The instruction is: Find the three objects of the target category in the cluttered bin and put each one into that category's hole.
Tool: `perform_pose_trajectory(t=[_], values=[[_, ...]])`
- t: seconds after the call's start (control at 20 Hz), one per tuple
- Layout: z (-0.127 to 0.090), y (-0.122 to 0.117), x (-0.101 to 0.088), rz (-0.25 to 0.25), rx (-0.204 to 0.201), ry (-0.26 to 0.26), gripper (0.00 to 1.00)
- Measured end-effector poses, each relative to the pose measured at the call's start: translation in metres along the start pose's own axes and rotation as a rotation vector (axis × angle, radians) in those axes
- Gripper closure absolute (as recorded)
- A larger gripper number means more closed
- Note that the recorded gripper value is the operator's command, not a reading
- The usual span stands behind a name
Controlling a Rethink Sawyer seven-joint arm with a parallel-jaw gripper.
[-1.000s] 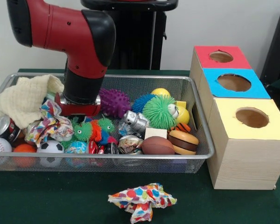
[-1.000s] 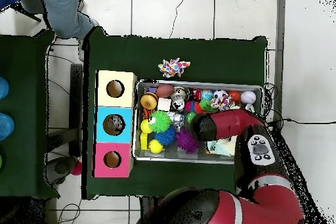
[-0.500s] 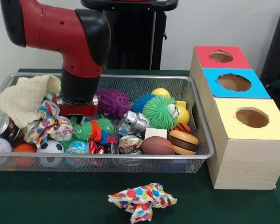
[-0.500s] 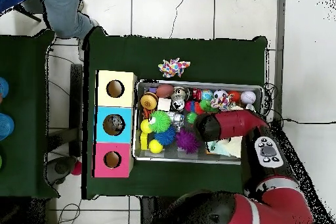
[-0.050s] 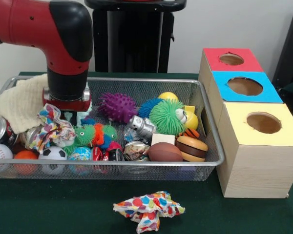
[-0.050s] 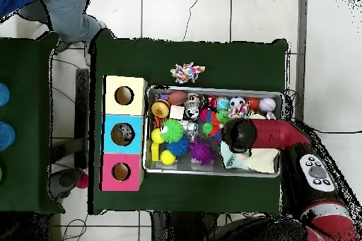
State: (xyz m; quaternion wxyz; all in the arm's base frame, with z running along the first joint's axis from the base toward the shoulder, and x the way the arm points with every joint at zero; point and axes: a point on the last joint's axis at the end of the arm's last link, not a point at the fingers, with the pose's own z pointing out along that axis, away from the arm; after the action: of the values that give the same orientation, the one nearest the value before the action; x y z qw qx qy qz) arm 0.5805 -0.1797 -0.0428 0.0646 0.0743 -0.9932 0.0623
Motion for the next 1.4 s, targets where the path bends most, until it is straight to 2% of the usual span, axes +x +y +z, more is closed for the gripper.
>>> perform_pose_trajectory(t=[0.2,0.35,0.5,0.85,1.0,1.15,1.25,1.35,1.4], values=[[-0.003,-0.007,0.004,0.021,-0.015,0.024,0.0],[-0.003,-0.01,0.003,0.042,-0.036,0.019,0.0],[-0.003,-0.01,0.002,0.087,-0.09,0.01,0.0],[0.0,-0.007,0.006,0.152,-0.171,-0.007,0.0],[0.001,-0.003,0.005,0.185,-0.205,-0.048,0.0],[0.007,0.003,0.004,0.259,-0.252,-0.128,0.0],[0.011,0.007,0.005,0.291,-0.266,-0.16,0.0],[0.016,0.016,0.008,0.351,-0.29,-0.222,0.0],[0.016,0.017,0.008,0.359,-0.292,-0.23,0.0]])
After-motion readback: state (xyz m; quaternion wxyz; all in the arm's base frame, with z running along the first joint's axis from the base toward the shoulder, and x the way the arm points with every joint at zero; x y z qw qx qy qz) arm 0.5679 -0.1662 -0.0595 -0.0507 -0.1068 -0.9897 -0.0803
